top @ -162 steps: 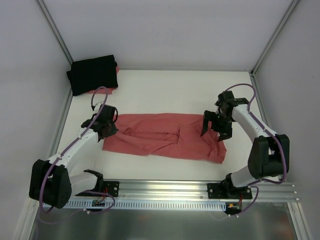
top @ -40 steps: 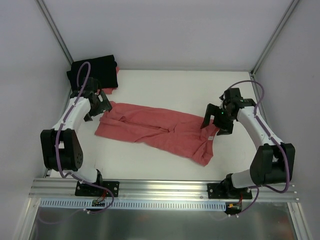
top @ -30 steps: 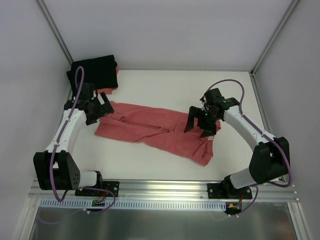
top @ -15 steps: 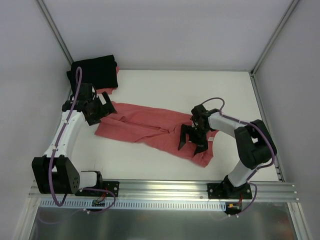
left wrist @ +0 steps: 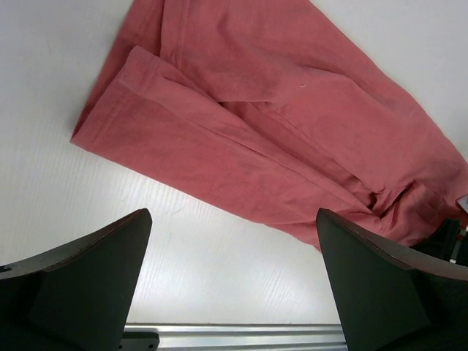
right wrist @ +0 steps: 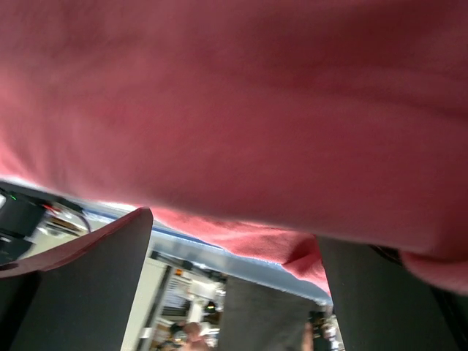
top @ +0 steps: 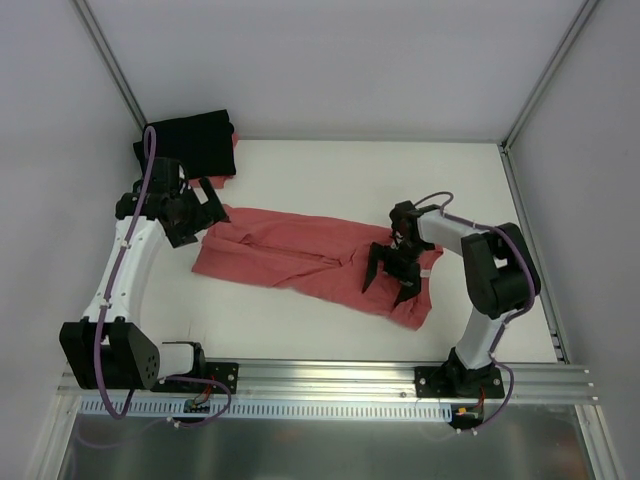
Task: Fold and stack the t-shirts
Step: Rotate the tshirt 90 degrees
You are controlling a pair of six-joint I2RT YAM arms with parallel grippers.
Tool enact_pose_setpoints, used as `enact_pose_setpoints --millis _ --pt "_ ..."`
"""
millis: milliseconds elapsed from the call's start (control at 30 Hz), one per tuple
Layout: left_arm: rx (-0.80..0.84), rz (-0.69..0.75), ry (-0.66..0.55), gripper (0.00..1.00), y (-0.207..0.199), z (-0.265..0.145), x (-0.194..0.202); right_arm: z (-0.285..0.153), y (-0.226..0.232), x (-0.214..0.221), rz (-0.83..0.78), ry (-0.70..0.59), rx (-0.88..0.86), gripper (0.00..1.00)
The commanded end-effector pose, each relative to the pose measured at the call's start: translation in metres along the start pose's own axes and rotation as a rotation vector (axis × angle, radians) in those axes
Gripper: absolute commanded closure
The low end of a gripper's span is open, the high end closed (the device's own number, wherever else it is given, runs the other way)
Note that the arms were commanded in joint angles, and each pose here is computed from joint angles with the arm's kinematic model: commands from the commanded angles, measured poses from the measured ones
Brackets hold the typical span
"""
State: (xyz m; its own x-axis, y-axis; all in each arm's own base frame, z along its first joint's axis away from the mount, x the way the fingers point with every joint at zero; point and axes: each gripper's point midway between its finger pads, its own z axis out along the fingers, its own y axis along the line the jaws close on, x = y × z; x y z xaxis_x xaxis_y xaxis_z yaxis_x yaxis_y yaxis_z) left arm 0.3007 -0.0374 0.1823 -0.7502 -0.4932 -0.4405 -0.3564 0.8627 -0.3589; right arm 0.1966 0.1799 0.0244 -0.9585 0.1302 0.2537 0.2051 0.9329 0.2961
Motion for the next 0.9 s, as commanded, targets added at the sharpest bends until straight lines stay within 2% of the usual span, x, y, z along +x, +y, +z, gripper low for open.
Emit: enact_pose_setpoints --millis 0,600,633,700,867 --pt "-0.015 0.006 -0.033 0.01 -0.002 -0.023 -0.005 0.003 -0.042 -0.052 -0.011 -0.135 0.153 0.0" --pt "-0.059 0.013 -0.041 0.02 0.004 -0.044 -0.004 -0.043 -0.006 -0.176 -0.051 -0.216 0.119 0.0" --pt "-0.058 0.007 -0.037 0.01 0.004 -0.044 -0.003 -0.056 0.003 -0.192 -0.07 -0.26 0.106 0.01" --pt "-0.055 0.002 -0.032 0.01 0.004 -0.044 0.0 -0.054 0.002 -0.202 -0.062 -0.238 0.113 0.01" --pt "-0.053 -0.017 -0.019 0.01 0.006 -0.047 0.007 -0.073 0.016 -0.24 -0.065 -0.297 0.066 0.0"
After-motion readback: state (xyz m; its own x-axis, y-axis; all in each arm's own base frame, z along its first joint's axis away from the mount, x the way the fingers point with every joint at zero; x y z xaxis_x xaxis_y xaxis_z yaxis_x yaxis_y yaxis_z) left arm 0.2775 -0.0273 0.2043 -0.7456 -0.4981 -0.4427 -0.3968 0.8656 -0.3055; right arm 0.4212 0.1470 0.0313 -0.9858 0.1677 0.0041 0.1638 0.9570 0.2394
